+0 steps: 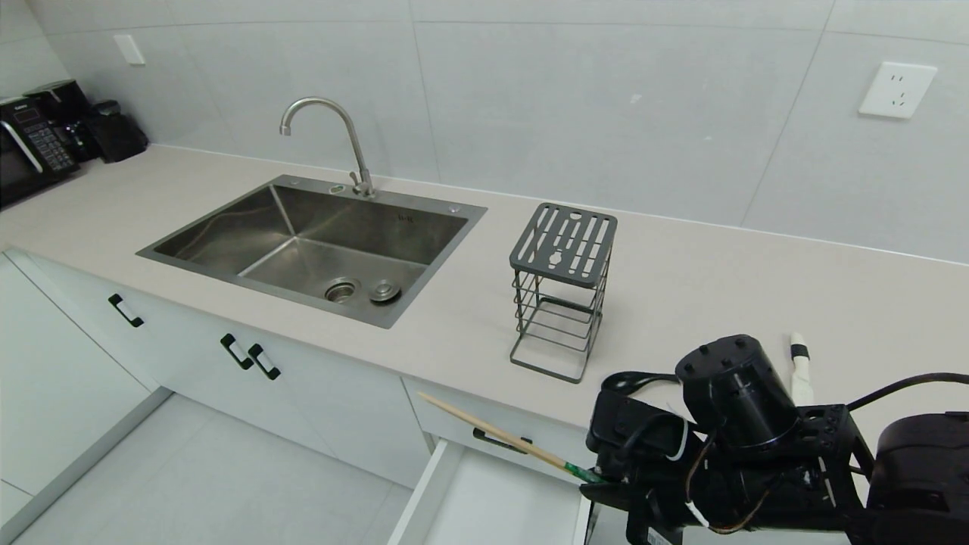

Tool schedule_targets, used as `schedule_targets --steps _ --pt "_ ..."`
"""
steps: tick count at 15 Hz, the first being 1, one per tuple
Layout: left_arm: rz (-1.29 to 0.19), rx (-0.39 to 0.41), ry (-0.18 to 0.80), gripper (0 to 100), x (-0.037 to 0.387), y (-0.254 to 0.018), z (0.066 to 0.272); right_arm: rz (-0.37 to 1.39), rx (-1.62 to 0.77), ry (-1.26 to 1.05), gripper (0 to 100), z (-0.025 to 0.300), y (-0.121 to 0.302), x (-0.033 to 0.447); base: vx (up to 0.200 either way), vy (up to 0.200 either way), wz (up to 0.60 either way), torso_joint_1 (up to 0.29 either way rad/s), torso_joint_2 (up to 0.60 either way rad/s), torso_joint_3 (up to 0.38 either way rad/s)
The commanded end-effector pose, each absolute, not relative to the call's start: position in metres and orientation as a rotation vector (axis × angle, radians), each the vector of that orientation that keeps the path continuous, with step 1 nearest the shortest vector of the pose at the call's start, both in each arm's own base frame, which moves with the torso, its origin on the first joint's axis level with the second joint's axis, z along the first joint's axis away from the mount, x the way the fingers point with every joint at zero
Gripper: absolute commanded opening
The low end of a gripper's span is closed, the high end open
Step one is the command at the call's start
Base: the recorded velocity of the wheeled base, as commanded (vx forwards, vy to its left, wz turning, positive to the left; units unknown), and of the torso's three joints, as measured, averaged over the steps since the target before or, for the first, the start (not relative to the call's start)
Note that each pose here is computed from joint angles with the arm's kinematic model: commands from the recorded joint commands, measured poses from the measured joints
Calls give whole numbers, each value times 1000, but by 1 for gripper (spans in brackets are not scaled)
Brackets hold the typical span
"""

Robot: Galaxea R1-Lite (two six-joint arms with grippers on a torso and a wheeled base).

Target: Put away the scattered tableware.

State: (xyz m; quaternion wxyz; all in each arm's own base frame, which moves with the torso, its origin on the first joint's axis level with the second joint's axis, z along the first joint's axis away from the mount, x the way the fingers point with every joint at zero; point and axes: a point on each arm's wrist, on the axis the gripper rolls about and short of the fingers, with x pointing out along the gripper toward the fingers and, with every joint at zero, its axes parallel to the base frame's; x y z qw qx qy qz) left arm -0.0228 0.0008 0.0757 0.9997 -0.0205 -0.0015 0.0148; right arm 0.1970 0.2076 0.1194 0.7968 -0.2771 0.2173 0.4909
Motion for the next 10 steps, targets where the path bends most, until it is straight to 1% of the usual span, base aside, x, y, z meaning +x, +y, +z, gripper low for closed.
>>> schedule_targets --steps 1,4,5,8,10 --pt "29 -41 -4 100 -23 1 76 1060 -595 443 0 123 211 196 0 0 0 -41 85 46" --pt "29 -41 -4 100 -23 1 76 1077 -582 383 0 133 219 194 0 0 0 0 0 0" --pt "29 -41 -4 100 -23 1 76 1080 -574 371 0 135 221 192 0 0 0 -100 207 105" --pt "29 -41 -4 100 -23 1 76 1105 -534 316 0 143 232 185 0 0 0 -175 356 175" --pt "31 -41 -4 100 -23 1 76 1103 -512 303 0 147 233 183 0 0 0 -224 461 224"
